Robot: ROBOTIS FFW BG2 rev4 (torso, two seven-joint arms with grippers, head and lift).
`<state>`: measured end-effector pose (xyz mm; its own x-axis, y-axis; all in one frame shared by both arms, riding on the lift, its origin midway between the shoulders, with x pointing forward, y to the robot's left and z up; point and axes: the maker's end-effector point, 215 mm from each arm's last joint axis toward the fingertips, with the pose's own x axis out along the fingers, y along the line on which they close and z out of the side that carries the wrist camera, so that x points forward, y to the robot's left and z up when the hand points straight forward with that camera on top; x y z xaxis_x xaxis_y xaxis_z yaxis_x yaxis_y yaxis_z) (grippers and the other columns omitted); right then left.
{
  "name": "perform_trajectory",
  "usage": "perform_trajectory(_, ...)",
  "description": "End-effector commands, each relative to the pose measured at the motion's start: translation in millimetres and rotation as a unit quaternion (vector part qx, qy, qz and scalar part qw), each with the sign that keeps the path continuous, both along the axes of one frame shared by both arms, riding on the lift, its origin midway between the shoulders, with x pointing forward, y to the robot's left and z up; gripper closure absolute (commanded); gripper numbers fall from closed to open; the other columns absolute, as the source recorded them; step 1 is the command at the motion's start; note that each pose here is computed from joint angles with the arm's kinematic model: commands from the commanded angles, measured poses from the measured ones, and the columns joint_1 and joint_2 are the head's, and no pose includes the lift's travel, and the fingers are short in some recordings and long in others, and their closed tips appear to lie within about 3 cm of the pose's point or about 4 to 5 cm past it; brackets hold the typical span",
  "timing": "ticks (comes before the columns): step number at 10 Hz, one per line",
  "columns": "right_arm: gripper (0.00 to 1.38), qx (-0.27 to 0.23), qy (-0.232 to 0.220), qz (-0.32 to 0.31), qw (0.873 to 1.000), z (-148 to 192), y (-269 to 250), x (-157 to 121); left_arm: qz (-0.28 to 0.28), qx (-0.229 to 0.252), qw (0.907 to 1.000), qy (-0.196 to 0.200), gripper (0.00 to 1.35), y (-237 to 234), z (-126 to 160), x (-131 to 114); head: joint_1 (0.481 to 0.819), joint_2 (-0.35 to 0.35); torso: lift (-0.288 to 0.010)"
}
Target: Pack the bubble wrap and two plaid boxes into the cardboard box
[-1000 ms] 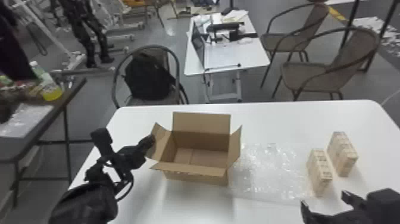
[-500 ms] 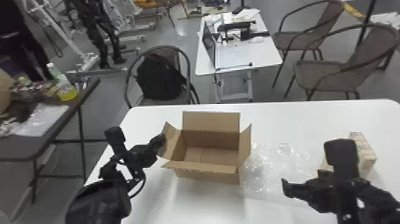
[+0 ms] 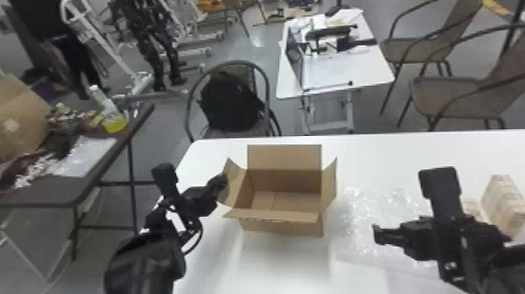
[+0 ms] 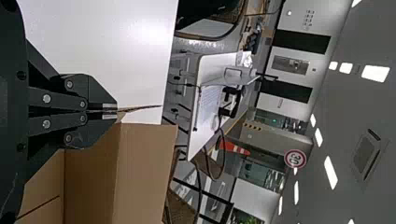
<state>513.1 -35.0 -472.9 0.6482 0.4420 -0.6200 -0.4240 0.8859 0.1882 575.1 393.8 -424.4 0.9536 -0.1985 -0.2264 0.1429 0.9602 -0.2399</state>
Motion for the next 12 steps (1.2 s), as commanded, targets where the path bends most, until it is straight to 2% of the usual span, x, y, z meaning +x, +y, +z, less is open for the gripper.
perform_trajectory(1, 0.14, -0.007, 0.015, -0.009, 1.000, -12.9, -2.8, 3.9, 0.009, 0.004, 0.9999, 0.004, 1.22, 10.4, -2.8, -5.0, 0.695, 0.347, -0.050)
perform_trajectory(3, 0.14, -0.016, 0.037, -0.009, 0.999, -35.5, -2.6, 12.5, 0.013, 0.002, 0.9999, 0.005, 1.22, 14.3, -4.4, -7.9, 0.695, 0.350, -0.050)
perform_trajectory(5, 0.14, -0.028, 0.041, 0.002, 0.999, -46.2, 5.6, 23.3, 0.012, 0.001, 0.9999, 0.004, 1.22, 11.2, -4.5, -7.3, 0.695, 0.350, -0.050)
perform_trajectory(10, 0.17, -0.085, 0.077, -0.002, 0.993, -81.0, -22.1, 30.0, 0.012, -0.005, 0.9999, 0.002, 1.22, 8.0, -4.7, -7.3, 0.695, 0.336, -0.050)
perform_trajectory(11, 0.26, -0.087, 0.081, -0.001, 0.993, -83.0, -22.6, 28.1, 0.012, -0.005, 0.9999, 0.002, 1.22, 8.3, -4.7, -7.2, 0.695, 0.333, -0.050)
perform_trajectory(12, 0.51, -0.088, 0.081, -0.001, 0.993, -82.7, -22.8, 28.3, 0.012, -0.006, 0.9999, 0.002, 1.22, 8.7, -5.3, -8.1, 0.695, 0.329, -0.050)
